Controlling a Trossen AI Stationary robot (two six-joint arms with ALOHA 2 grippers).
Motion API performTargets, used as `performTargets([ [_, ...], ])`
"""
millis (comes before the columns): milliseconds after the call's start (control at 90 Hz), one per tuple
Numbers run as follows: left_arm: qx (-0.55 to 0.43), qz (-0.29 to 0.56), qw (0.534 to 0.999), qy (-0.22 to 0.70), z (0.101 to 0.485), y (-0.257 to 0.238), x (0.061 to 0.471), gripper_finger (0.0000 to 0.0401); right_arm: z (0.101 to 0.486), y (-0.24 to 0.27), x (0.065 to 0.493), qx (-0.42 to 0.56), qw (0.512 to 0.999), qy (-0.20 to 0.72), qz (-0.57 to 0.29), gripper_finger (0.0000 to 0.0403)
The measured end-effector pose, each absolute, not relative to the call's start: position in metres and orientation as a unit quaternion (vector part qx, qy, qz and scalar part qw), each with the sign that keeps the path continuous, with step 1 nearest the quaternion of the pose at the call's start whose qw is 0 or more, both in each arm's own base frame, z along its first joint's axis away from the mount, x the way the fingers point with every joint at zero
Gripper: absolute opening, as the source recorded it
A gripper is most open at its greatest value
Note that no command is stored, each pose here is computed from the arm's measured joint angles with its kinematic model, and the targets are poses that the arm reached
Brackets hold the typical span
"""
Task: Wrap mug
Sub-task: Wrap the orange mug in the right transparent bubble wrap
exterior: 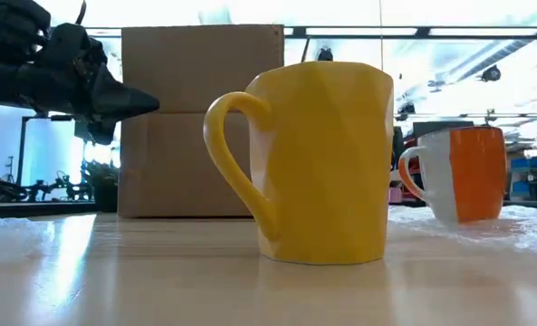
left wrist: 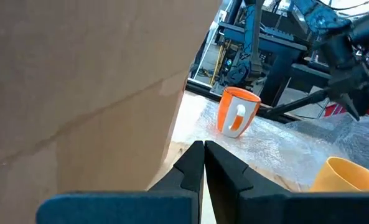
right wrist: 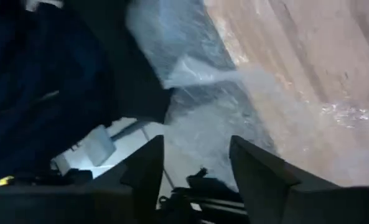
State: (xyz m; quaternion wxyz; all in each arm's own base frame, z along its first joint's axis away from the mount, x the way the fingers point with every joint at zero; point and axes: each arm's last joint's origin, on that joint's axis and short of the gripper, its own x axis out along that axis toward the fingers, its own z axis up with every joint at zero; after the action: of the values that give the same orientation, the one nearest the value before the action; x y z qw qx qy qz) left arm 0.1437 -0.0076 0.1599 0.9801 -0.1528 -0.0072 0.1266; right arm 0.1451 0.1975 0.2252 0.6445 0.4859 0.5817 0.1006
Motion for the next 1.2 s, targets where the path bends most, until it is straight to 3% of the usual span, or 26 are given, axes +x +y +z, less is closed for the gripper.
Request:
performTargets([
  [200, -0.153, 0.127, 0.98, -0.007, 0.16, -0.008, 0.144, 0.0, 0.248, 0.163, 0.155, 0.444, 0.756, 0.47, 0.107, 0.0194],
  [333, -0.153, 0.127, 0.98, -0.007, 0.16, -0.008, 0.144, 0.0, 0.249, 0.13, 0.166, 0.282, 0.879, 0.383, 0.044, 0.0192],
  [456, -0.153, 0.127, 0.98, -0.007, 0.16, -0.008, 0.144, 0.0, 0.25, 0.112, 0.174, 0.147, 0.926, 0.348, 0.019, 0.0185],
  [544, -0.153, 0.127, 0.98, -0.006, 0.16, -0.008, 0.144, 0.0, 0.243, 0.099, 0.178, 0.087, 0.923, 0.375, -0.002, 0.0178],
  [744, -0.152, 0.128, 0.98, -0.004, 0.159, -0.008, 0.144, 0.0, 0.22, 0.076, 0.176, 0.045, 0.865, 0.494, -0.069, 0.0159],
  [1200, -0.149, 0.13, 0.98, 0.008, 0.156, -0.008, 0.146, 0.0, 0.182, 0.072, 0.197, -0.034, 0.808, 0.583, -0.082, 0.0112],
])
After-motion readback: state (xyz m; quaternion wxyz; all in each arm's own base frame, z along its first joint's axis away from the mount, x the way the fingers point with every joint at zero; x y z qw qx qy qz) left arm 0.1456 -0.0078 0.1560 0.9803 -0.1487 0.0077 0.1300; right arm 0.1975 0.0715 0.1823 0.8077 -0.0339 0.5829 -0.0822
